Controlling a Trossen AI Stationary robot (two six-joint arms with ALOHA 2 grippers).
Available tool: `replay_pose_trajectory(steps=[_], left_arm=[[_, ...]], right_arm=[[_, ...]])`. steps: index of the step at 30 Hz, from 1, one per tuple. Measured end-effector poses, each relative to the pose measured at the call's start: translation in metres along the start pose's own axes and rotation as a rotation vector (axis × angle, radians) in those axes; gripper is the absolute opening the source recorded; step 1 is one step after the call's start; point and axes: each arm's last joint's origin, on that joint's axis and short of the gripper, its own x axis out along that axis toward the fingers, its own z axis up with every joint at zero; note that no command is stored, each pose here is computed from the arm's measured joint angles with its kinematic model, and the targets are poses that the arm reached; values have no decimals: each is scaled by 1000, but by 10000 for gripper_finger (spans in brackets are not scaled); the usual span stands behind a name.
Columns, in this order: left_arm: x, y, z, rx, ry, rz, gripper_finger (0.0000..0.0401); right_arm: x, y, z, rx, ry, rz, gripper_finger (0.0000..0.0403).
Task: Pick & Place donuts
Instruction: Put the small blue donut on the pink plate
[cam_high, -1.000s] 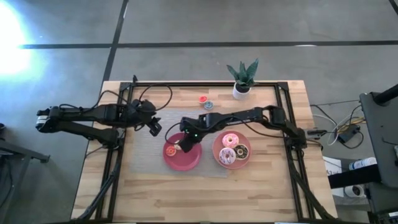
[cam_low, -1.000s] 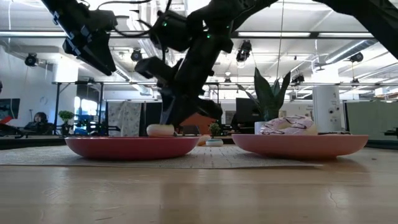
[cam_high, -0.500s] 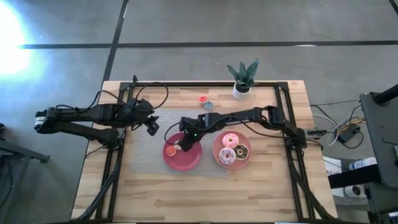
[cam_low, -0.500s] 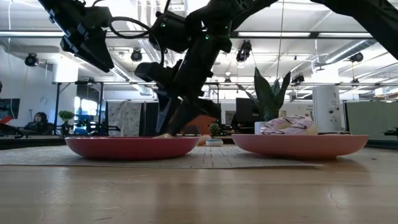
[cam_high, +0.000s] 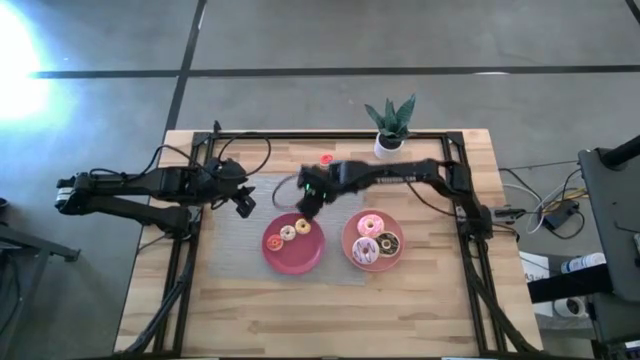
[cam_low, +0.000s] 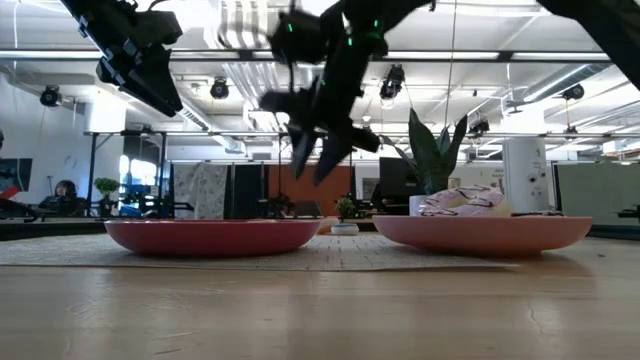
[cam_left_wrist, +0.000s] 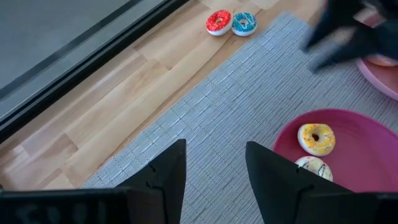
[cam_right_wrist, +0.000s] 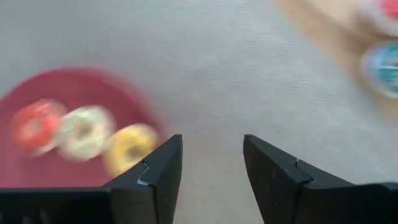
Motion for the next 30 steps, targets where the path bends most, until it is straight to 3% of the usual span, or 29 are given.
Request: replay_pose_trajectory(steps=[8, 14, 24, 30], left_arm=[[0, 0, 0, -7, 0, -1, 140], [0, 0, 0, -27, 1, 0, 140], [6, 1, -7, -41, 23, 14, 140], [6, 1, -7, -47, 22, 14, 140]], right_arm=[[8, -77, 52, 238, -29, -88, 155], [20, -118, 65, 268, 13, -162, 150], [46, -135, 61, 220, 105, -186, 146], [59, -134, 58, 223, 133, -145, 148]])
